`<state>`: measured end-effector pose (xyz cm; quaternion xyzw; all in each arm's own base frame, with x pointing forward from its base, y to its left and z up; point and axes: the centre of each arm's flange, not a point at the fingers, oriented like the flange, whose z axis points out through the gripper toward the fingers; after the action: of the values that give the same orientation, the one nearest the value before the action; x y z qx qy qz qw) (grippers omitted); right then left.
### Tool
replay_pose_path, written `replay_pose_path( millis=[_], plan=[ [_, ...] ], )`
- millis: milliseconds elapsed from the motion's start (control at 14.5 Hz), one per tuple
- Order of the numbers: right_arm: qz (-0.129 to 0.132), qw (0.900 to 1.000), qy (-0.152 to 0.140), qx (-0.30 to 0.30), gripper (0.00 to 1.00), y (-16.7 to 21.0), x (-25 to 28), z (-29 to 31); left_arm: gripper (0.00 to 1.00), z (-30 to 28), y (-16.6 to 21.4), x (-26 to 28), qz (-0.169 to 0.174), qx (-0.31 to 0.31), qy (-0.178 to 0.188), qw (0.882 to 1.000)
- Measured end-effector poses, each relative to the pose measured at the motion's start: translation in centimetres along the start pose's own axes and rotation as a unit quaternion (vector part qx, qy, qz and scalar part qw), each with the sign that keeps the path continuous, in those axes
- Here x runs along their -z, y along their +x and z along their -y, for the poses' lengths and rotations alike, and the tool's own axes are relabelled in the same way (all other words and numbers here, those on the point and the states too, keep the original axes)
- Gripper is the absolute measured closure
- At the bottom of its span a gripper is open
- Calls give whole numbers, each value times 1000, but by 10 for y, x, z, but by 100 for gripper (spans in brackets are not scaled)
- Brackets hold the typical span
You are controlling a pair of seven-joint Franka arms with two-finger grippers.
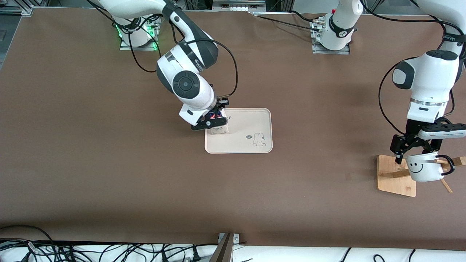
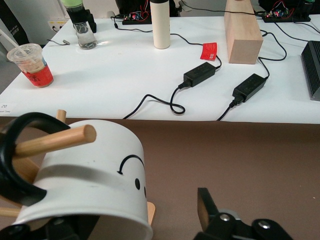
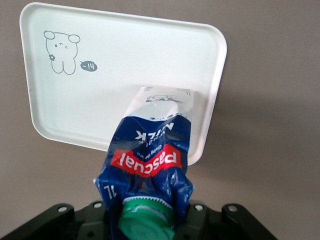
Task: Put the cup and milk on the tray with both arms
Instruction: 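Release the carton on the tray while the left gripper grasps the mug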
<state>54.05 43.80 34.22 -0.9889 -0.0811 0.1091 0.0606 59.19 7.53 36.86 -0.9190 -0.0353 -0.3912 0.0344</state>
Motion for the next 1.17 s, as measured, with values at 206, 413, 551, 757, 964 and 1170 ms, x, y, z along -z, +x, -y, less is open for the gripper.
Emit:
replay_pose_path(
  millis=[206,413,551,757,964,1170],
  plan=[
    [8,1000,-2,-3,64,4,-12,-1,26,0,-6,-6,7,0,0,1000],
    [11,1000,-2,-5,64,6,-18,-2,39,-1,-9,-10,11,0,-1,1000],
    [10,1000,-2,-6,60,6,-17,-2,63,-1,-9,-10,11,0,-1,1000],
    [8,1000,-1,-8,33,7,-14,-2,77,0,-7,-9,9,-1,0,1000],
    [4,1000,0,-7,4,6,4,-1,91,0,-4,-8,5,-2,0,1000],
    [12,1000,-14,-12,0,-1,62,-8,91,0,-4,-8,4,-2,0,1000]
  ],
)
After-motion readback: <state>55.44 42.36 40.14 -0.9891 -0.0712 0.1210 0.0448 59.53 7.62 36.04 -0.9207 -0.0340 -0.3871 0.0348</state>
